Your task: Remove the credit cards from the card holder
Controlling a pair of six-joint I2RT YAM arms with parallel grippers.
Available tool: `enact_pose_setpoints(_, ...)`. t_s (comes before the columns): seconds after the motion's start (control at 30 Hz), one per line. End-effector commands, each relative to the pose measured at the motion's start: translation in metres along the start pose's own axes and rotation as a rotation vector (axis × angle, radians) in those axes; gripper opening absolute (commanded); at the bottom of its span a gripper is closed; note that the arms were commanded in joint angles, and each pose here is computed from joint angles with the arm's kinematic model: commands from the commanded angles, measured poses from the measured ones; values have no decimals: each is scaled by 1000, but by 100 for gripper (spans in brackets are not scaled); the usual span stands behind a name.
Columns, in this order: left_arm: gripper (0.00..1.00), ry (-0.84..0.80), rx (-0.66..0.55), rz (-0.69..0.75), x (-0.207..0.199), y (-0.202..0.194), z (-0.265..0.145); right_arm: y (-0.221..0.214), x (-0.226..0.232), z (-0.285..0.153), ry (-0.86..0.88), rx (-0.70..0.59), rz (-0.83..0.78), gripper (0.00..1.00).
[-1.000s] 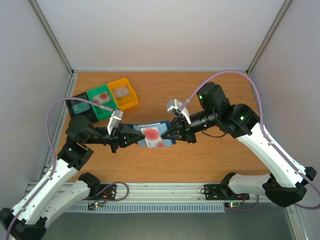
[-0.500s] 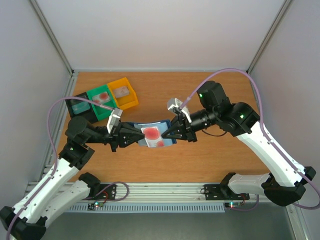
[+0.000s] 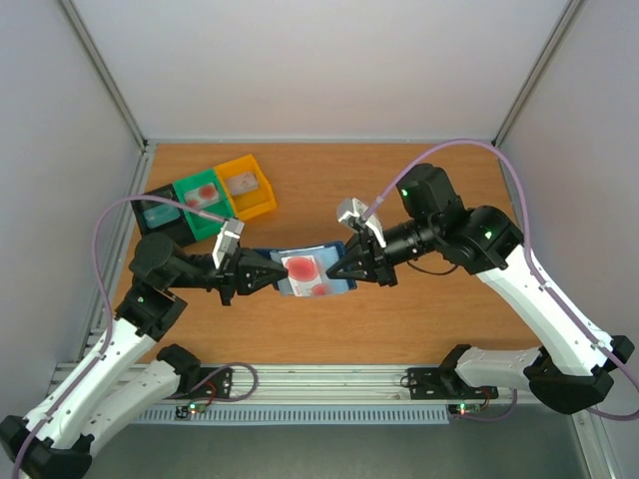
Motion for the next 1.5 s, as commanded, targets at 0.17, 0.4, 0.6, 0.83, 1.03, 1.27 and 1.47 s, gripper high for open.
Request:
enact_pose_setpoints(0.17, 0, 15, -20, 52, -6, 8, -3, 7, 22, -15, 16, -28, -48, 1)
enact_pose_setpoints(0.4, 0, 46, -14, 45, -2, 5, -5, 6, 22, -18, -8, -27, -61, 1)
enact_pose_setpoints(0.6, 3, -24, -35, 95, -9, 7, -1, 10, 19, -10, 41, -30, -31, 1)
enact_pose_setpoints(0.83, 18, -55, -37, 113, -14, 11, 3, 18, 20, -9, 59, -58, -63, 1)
enact_pose_setpoints(1.03, 2, -61, -33, 108, -14, 10, 5, 19, 14, -7, 40, -59, -63, 1)
enact_pose_setpoints(1.27, 0, 47, -26, 27, 1, 6, 1, 8, 4, -16, -83, -37, -73, 1)
enact_pose_setpoints(1.47, 0, 264, 6, 14, 33, -5, -18, -9, -15, -32, -238, -44, 2, 1)
Point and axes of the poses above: each gripper's point midway between its finger pads, its own z axis out along the fingers, its own x axis along the line the jaws close on, y = z × x, the point moved 1 cm from there along -z, back along the fingers, and after that the axes turned 5 degrees about -z, right-handed, at the moved point
